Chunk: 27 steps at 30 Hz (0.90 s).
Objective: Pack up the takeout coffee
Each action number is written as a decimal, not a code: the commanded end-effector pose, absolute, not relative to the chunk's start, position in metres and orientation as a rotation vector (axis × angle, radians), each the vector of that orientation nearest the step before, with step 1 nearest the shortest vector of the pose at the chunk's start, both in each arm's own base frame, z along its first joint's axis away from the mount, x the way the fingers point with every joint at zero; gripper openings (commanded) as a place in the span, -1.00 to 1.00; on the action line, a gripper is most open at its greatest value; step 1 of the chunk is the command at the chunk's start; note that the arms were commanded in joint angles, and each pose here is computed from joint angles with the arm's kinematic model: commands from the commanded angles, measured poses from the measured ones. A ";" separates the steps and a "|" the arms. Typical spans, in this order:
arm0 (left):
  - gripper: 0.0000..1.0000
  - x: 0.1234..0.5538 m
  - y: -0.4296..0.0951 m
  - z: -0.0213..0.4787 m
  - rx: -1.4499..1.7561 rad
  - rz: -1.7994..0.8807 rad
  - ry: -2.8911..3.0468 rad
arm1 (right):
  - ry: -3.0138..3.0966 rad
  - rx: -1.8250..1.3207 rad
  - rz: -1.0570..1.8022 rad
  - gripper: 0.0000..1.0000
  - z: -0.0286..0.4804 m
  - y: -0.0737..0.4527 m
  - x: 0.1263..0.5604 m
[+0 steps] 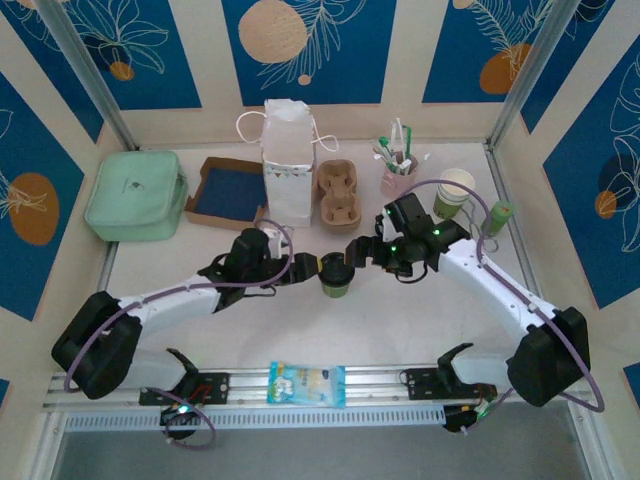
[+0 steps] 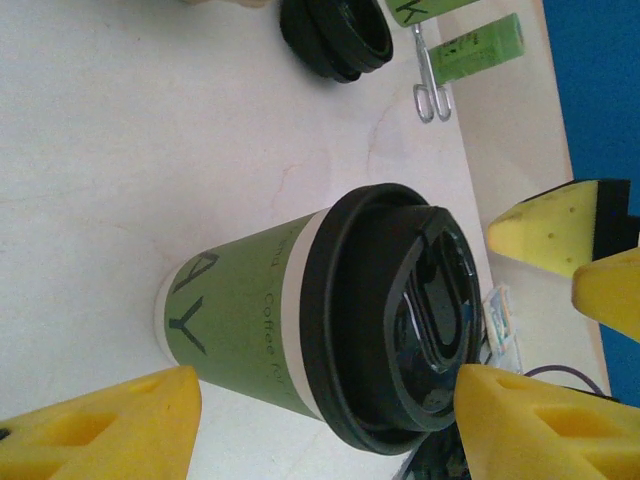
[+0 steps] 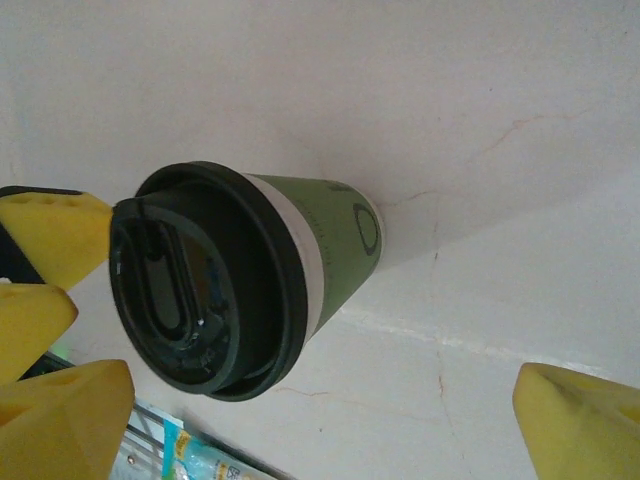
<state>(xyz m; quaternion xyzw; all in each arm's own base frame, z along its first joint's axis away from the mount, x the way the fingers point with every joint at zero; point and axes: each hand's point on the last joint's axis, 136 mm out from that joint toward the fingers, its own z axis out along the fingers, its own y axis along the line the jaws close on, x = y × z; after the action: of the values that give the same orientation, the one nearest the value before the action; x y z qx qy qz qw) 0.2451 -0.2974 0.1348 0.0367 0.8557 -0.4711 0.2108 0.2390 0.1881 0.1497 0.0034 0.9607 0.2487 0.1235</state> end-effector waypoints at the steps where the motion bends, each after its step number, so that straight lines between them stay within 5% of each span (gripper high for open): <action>1: 0.36 0.246 -0.302 0.133 0.137 -1.265 2.386 | 2.820 -0.010 0.752 0.93 0.141 0.194 0.236; 27: 0.23 0.247 -0.307 0.120 0.158 -1.204 2.430 | 2.871 0.026 0.722 0.79 0.111 0.196 0.236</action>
<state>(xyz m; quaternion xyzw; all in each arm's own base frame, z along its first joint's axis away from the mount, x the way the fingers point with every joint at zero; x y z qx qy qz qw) 0.2463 -0.3048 0.1218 0.0450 0.8704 -0.4459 0.2038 0.2425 0.1950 0.1212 0.0065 0.9630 0.2463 0.1094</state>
